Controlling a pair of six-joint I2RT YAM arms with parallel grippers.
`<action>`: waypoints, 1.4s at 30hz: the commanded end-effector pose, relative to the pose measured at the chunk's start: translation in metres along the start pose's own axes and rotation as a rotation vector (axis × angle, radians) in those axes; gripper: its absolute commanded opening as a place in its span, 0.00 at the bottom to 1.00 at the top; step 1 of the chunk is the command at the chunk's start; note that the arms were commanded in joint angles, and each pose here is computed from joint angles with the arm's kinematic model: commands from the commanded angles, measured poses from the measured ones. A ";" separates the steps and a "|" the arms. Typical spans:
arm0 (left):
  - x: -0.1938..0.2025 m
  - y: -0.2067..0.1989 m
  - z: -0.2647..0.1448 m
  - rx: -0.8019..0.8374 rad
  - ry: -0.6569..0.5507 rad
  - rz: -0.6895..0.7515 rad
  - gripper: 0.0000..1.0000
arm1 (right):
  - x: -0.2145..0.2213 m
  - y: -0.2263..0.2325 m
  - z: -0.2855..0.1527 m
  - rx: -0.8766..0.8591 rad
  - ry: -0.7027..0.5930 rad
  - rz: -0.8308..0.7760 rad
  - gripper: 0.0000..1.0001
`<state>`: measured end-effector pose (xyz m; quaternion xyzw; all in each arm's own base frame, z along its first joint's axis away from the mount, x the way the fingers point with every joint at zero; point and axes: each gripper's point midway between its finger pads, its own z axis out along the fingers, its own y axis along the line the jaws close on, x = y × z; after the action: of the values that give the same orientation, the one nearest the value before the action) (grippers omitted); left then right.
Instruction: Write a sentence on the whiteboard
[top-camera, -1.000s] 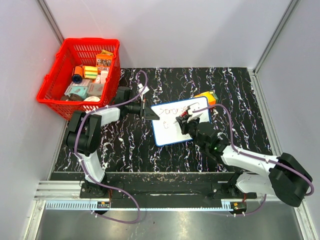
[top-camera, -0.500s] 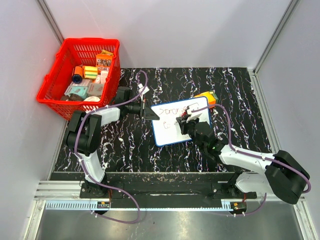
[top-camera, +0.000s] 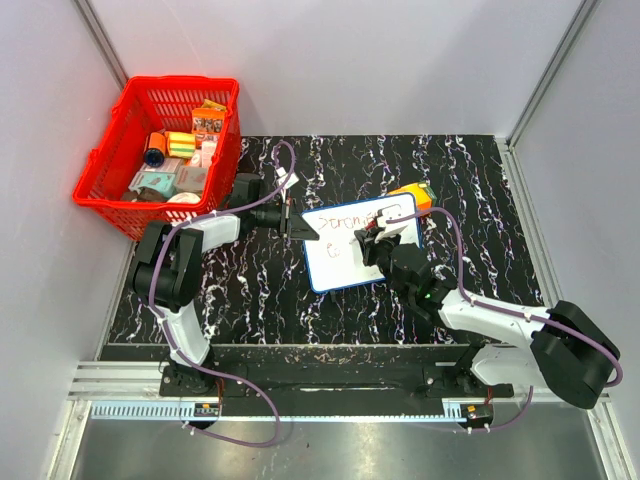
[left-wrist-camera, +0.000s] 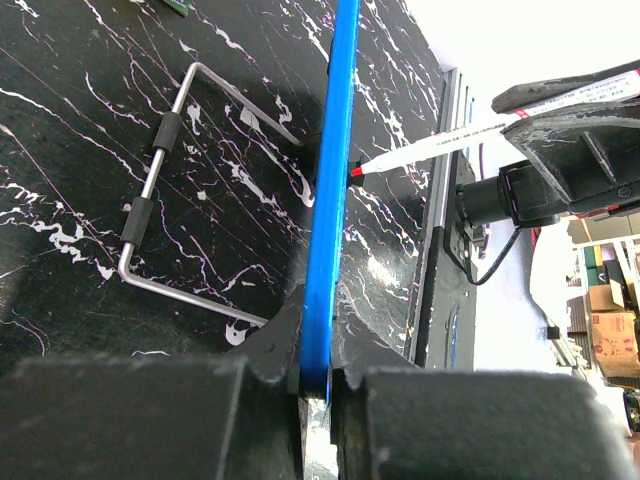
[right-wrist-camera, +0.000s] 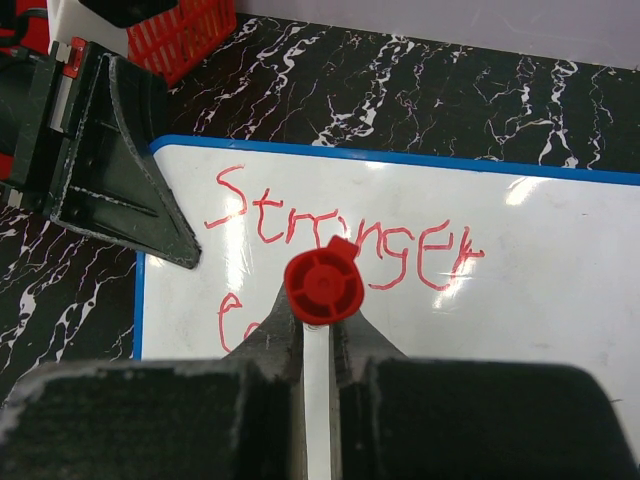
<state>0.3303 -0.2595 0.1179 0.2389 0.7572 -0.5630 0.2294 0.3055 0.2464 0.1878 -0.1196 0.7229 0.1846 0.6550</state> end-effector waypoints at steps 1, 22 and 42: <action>0.015 0.057 -0.001 -0.213 0.015 0.067 0.00 | -0.021 0.005 0.000 -0.008 -0.069 0.016 0.00; 0.016 0.058 -0.002 -0.215 0.016 0.064 0.00 | 0.000 0.014 0.009 -0.036 0.008 0.014 0.00; 0.017 0.059 -0.001 -0.216 0.020 0.061 0.00 | 0.015 0.022 0.006 -0.084 0.079 0.022 0.00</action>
<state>0.3295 -0.2594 0.1159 0.2380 0.7578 -0.5640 0.2258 0.3011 0.2644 0.1751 -0.1423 0.7356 0.2116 0.6276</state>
